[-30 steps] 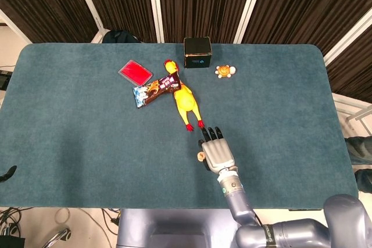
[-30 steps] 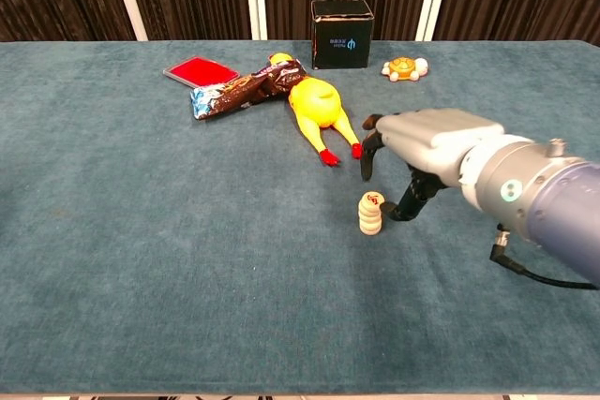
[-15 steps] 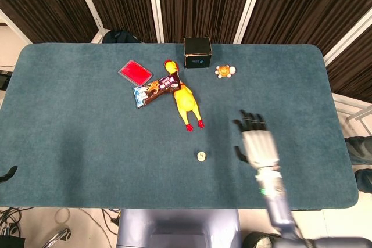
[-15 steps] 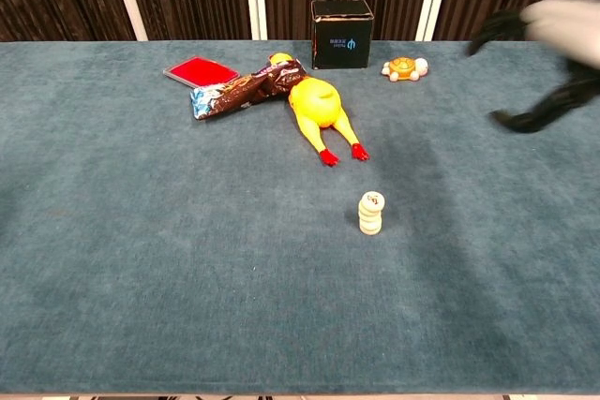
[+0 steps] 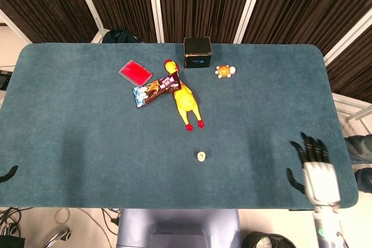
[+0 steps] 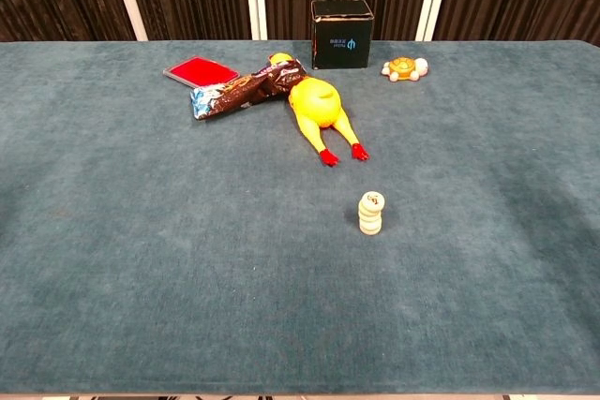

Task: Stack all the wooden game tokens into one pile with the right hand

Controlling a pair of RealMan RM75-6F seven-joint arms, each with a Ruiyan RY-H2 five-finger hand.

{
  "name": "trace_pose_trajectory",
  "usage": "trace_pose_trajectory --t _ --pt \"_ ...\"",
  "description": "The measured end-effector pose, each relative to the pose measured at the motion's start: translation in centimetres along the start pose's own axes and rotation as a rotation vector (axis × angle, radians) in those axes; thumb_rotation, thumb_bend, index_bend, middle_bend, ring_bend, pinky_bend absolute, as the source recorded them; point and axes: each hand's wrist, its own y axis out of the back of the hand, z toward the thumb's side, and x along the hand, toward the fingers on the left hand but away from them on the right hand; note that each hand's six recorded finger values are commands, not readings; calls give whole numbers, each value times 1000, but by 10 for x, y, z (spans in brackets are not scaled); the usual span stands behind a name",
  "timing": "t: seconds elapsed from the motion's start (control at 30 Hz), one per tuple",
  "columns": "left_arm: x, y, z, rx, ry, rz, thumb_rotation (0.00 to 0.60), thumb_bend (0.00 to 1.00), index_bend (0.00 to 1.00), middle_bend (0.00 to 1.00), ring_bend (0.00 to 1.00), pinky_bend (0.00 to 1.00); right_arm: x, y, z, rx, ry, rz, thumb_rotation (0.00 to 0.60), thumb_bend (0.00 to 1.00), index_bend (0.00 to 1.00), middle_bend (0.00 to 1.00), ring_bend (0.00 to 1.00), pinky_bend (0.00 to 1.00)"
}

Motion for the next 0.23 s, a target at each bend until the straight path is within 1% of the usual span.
trace_pose_trajectory --t 0.1,0.23 --pt "0 0 0 3 -1 0 600 187 116 0 0 184 10 2 -10 18 -13 -11 600 430 183 0 0 0" --pt "0 0 1 8 -5 0 600 187 116 0 0 184 9 4 -14 30 -23 -26 600 430 181 0 0 0"
